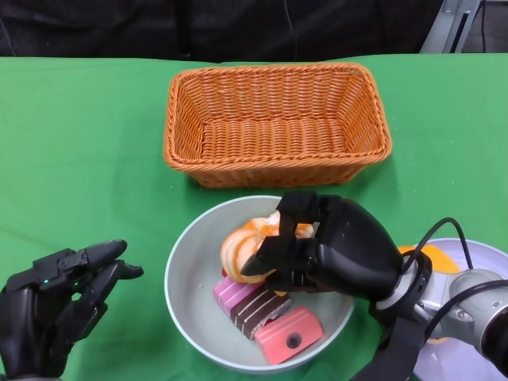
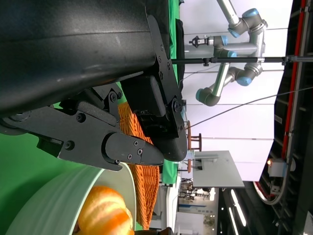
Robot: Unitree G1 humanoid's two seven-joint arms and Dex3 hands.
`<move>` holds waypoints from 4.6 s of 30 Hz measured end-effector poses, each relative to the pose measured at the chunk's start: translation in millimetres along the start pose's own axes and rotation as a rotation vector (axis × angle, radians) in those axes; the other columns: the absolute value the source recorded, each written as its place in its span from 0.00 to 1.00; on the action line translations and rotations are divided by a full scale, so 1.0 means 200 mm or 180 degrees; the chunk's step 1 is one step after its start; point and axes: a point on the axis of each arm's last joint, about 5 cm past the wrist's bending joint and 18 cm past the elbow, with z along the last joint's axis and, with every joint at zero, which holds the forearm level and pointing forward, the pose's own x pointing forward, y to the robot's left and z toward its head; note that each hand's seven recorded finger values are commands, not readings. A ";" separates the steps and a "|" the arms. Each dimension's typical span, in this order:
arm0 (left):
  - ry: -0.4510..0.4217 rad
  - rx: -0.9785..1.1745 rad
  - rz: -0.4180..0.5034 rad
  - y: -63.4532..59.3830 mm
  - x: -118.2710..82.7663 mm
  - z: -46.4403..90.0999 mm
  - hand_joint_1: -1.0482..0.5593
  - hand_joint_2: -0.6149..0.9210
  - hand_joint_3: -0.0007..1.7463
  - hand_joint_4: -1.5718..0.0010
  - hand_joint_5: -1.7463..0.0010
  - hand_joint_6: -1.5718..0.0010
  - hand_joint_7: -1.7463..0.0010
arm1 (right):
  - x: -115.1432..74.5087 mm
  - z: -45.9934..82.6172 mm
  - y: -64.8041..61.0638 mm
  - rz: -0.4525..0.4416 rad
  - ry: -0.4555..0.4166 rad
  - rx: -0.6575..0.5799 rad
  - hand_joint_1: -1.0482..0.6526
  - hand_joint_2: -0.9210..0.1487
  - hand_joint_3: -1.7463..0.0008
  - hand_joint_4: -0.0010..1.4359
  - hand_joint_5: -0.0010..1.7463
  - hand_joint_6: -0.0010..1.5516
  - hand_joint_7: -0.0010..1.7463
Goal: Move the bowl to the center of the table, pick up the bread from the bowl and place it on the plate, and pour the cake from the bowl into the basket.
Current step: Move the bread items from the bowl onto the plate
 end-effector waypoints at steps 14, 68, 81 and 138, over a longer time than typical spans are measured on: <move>0.0017 0.0005 -0.0005 0.00 0.00 0.00 0.47 1.00 0.10 0.46 0.43 0.18 0.99 | 0.00 -0.01 0.00 -0.0074 0.0010 -0.0015 0.49 0.00 1.00 0.52 0.85 0.48 0.63; 0.0117 0.0016 0.0014 0.02 -0.01 -0.02 0.45 1.00 0.09 0.45 0.44 0.19 1.00 | 0.05 0.15 -0.25 0.0860 0.0473 -0.0228 0.12 0.00 0.99 0.46 0.03 0.33 0.00; 0.0150 0.0006 0.0003 0.02 -0.02 -0.03 0.45 1.00 0.08 0.44 0.47 0.18 0.99 | 0.04 0.18 -0.26 0.0627 0.0484 -0.0649 0.06 0.00 0.97 0.35 0.00 0.29 0.00; -0.0095 -0.0045 -0.0099 -0.02 0.02 0.01 0.48 1.00 0.10 0.43 0.48 0.19 1.00 | 0.13 0.04 0.03 0.1307 0.0674 -0.0696 0.36 0.08 1.00 0.82 0.08 0.64 0.03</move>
